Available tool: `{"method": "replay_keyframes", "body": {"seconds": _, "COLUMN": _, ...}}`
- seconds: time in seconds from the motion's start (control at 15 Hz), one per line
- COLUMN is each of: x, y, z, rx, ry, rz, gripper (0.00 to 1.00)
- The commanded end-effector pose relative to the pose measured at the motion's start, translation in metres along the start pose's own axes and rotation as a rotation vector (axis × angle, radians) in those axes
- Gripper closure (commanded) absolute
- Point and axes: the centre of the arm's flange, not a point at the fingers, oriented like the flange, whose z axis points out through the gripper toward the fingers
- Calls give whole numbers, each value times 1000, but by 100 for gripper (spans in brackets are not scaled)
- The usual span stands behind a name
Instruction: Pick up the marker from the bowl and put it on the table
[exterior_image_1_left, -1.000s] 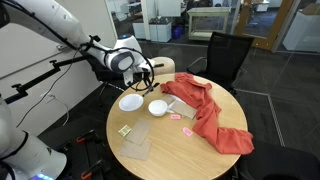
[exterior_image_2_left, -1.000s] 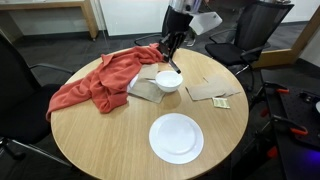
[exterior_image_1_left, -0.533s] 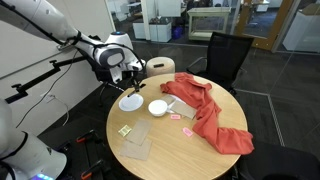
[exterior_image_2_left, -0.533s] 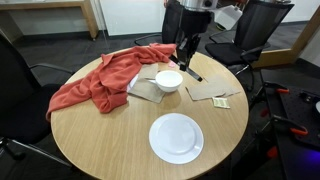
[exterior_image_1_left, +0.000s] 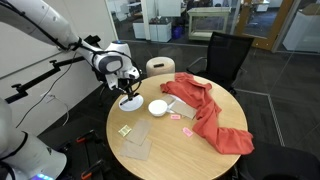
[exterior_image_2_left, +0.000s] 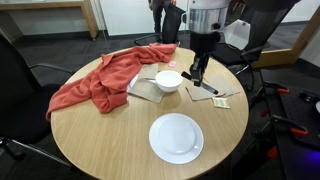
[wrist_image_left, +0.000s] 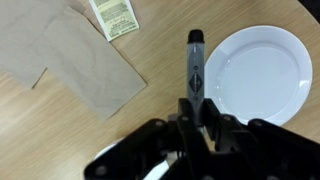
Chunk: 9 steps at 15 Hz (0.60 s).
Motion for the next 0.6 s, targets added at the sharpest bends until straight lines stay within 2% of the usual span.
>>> {"method": "replay_keyframes", "body": {"seconds": 0.0, "x": -9, "y": -1, "z": 23, "rx": -39, "ry": -29, "rz": -19, "gripper": 95}}
{"method": "replay_keyframes", "body": {"seconds": 0.2, "x": -13, "y": 0, "z": 43, "rx": -56, "ry": -60, "rz": -51, "gripper": 95}}
{"method": "replay_keyframes", "body": {"seconds": 0.53, "x": -9, "y": 2, "z": 72, "rx": -91, "ry": -60, "rz": -94, "gripper": 95}}
